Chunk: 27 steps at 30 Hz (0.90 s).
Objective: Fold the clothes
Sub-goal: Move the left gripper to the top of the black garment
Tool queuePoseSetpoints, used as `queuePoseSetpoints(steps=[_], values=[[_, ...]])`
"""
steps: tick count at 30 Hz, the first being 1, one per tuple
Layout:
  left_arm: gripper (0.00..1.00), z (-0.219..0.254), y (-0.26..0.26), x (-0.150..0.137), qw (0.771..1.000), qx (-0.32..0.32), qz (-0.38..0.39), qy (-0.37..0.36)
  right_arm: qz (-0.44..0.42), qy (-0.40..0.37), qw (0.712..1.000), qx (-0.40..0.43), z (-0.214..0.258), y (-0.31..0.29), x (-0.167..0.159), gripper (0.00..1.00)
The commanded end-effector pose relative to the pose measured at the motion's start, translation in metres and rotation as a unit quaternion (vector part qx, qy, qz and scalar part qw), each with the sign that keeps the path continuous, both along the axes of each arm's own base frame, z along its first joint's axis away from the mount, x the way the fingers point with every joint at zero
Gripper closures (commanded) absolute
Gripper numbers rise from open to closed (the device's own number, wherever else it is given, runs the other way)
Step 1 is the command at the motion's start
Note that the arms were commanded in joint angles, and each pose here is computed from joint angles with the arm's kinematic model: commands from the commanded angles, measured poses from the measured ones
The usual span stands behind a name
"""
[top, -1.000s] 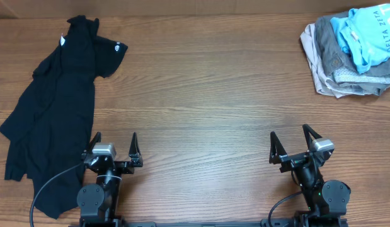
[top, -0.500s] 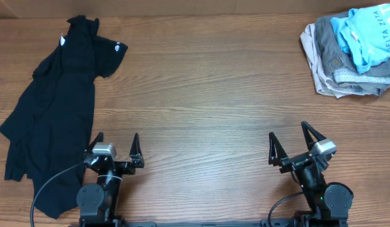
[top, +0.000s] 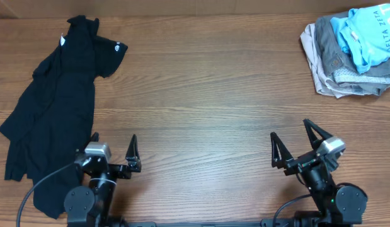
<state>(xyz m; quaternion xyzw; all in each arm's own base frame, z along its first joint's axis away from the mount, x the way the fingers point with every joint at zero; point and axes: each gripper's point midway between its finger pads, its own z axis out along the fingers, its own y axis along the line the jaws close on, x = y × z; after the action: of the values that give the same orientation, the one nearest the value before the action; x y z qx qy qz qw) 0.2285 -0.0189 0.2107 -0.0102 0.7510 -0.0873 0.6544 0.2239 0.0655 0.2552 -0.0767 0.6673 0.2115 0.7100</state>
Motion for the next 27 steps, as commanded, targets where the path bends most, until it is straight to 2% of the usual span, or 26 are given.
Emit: queuePoseSetpoints(steps=[1, 7, 13, 20, 27], values=[[0.0, 0.012, 0.0, 0.004, 1.0, 0.008, -0.004, 0.013, 0.017, -0.001, 1.0, -0.002, 0.024, 0.005, -0.001, 0.0], [0.0, 0.017, -0.004, 0.02, 0.997, 0.003, -0.018, 0.074, 0.047, 0.016, 0.998, -0.028, 0.045, 0.015, 0.011, 0.0], [0.0, 0.022, -0.004, 0.047, 0.986, -0.002, -0.021, 0.164, 0.05, 0.086, 0.994, -0.041, 0.05, 0.014, 0.039, 0.0], [0.0, 0.039, -0.008, 0.084, 0.961, -0.014, -0.035, 0.274, 0.057, 0.225, 0.972, -0.031, 0.027, 0.013, 0.078, 0.0], [0.0, 0.031, -0.013, 0.129, 0.921, -0.029, -0.051, 0.384, 0.081, 0.344, 0.935, -0.025, -0.014, 0.025, 0.106, 0.0]])
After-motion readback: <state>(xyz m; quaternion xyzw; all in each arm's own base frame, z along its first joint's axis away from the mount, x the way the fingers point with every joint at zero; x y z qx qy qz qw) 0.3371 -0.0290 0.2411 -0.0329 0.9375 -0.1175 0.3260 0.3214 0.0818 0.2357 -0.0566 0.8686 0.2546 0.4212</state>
